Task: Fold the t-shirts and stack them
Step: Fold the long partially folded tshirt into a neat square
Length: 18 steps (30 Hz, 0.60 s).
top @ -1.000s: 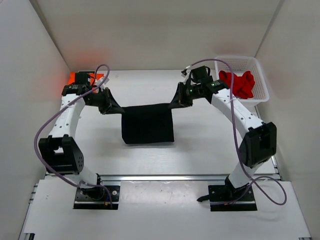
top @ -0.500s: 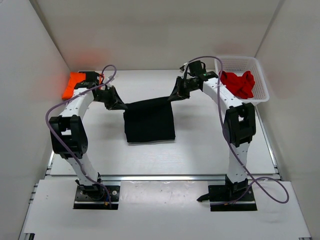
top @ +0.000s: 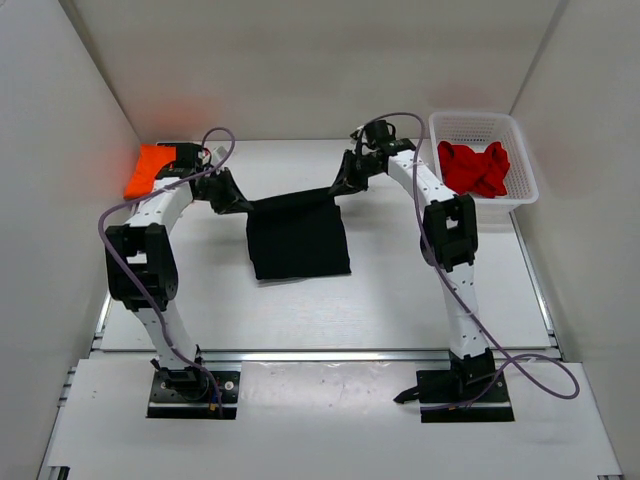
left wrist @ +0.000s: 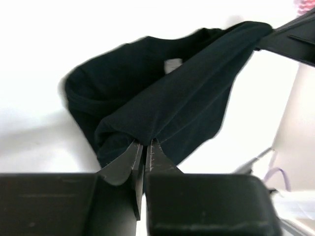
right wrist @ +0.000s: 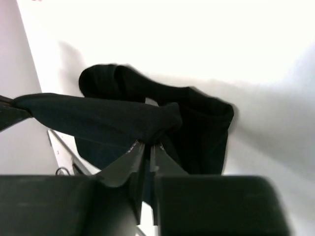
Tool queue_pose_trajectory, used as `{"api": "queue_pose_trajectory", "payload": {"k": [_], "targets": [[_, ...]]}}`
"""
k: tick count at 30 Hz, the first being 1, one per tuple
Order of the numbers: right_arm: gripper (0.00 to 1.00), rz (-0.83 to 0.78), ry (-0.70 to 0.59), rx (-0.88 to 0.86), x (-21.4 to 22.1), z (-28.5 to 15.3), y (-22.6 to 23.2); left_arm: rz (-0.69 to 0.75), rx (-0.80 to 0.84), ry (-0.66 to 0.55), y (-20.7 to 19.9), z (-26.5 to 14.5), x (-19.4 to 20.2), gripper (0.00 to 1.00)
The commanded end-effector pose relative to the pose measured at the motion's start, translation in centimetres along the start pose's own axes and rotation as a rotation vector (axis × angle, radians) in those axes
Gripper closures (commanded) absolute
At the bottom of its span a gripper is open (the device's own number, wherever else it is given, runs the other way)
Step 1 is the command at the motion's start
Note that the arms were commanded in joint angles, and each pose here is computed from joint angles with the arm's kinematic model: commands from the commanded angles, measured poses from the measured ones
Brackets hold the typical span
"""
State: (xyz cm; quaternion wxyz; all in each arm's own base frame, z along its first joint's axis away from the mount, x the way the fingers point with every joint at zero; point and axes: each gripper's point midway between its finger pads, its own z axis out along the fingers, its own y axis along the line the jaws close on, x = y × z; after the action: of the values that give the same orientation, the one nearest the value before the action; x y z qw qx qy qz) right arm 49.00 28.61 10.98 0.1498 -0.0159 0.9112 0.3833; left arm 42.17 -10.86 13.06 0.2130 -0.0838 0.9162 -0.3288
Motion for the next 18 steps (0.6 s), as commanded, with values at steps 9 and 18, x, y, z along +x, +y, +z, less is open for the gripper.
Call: {"api": "queue_pose_trajectory", "payload": {"k": [9, 18], "targets": [[0.64, -0.044, -0.119, 0.125, -3.8, -1.8, -0.6, 0.165, -0.162, -0.134, 2.5, 0.5, -2.3, 0.01], [0.9, -0.235, -0.18, 0.105, -1.7, -1.2, 4.7, 0.427, -0.115, -0.164, -1.5, -0.6, -0.6, 0.32]]}}
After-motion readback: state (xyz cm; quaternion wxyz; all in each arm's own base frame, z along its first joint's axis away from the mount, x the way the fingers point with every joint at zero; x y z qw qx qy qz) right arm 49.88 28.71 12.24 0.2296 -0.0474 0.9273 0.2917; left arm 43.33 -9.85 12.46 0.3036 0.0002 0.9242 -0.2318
